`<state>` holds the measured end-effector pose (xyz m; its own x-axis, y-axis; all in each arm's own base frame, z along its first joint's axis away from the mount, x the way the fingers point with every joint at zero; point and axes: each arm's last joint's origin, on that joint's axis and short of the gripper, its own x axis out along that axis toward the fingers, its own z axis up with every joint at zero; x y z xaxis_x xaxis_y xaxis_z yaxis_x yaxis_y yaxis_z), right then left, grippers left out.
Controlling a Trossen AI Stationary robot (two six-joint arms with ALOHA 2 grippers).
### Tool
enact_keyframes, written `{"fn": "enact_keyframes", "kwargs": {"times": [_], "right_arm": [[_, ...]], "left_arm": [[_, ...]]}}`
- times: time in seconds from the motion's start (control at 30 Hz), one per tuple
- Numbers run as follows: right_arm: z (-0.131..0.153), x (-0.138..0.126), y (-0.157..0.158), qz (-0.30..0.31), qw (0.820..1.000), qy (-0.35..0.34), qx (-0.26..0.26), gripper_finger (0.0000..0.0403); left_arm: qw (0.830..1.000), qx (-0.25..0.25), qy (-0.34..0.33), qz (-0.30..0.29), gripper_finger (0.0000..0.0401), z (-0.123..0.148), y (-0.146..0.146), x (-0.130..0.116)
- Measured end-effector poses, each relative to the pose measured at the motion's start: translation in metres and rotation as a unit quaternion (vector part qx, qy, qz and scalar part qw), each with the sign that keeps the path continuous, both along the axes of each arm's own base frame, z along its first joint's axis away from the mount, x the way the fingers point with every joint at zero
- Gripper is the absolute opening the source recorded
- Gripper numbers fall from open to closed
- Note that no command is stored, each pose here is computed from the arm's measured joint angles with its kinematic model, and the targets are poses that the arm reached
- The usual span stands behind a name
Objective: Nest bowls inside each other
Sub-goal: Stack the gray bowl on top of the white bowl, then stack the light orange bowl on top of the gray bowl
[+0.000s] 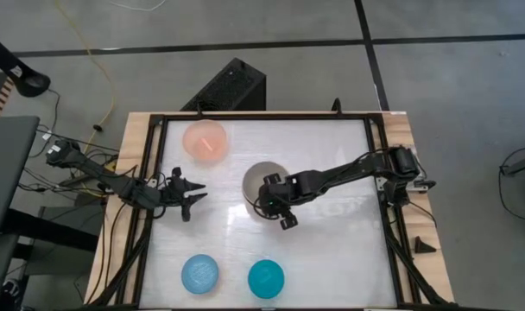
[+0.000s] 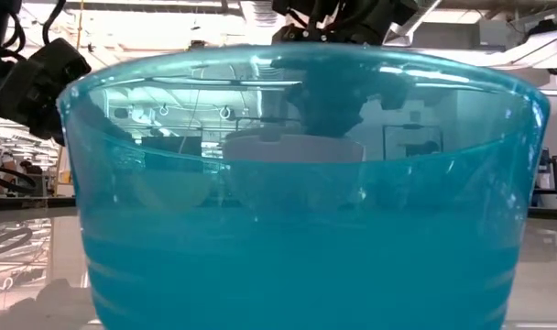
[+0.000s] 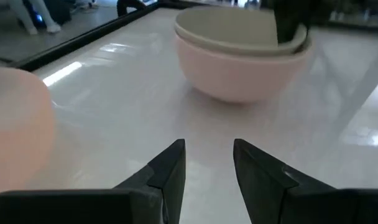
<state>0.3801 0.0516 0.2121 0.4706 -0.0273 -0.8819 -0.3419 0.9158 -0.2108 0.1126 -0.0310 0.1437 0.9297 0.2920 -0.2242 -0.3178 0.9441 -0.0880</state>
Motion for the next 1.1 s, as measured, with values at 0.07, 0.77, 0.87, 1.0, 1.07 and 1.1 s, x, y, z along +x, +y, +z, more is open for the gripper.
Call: {"fn": "enact_keyframes", "kwargs": {"times": [0.07, 0.77, 0.87, 1.0, 1.07, 1.1], "right_arm": [[0.002, 0.0, 0.0, -0.003, 1.0, -0.005, 0.003, 0.0066], [0.073, -0.036, -0.002, -0.048, 0.986, -0.089, 0.136, 0.0214], [0.079, -0.043, -0.002, -0.066, 0.984, -0.084, 0.145, 0.021], [0.084, -0.053, 0.001, -0.099, 0.984, -0.076, 0.129, 0.0206], [0.084, -0.056, 0.004, -0.113, 0.985, -0.068, 0.115, 0.0205], [0.083, -0.058, 0.005, -0.119, 0.985, -0.064, 0.11, 0.0205]], "left_arm": [[1.0, -0.01, -0.009, 0.006, 0.0125, 0.001, 0.0, 0.0], [0.979, 0.179, 0.014, 0.092, 0.017, 0.014, 0.021, 0.005], [0.976, 0.183, 0.051, 0.109, 0.0177, 0.009, 0.033, 0.006], [0.97, 0.18, 0.092, 0.132, 0.0178, 0.018, 0.052, 0.007], [0.968, 0.18, 0.106, 0.136, 0.0178, 0.027, 0.061, 0.007], [0.968, 0.179, 0.112, 0.135, 0.0178, 0.032, 0.065, 0.008]]}}
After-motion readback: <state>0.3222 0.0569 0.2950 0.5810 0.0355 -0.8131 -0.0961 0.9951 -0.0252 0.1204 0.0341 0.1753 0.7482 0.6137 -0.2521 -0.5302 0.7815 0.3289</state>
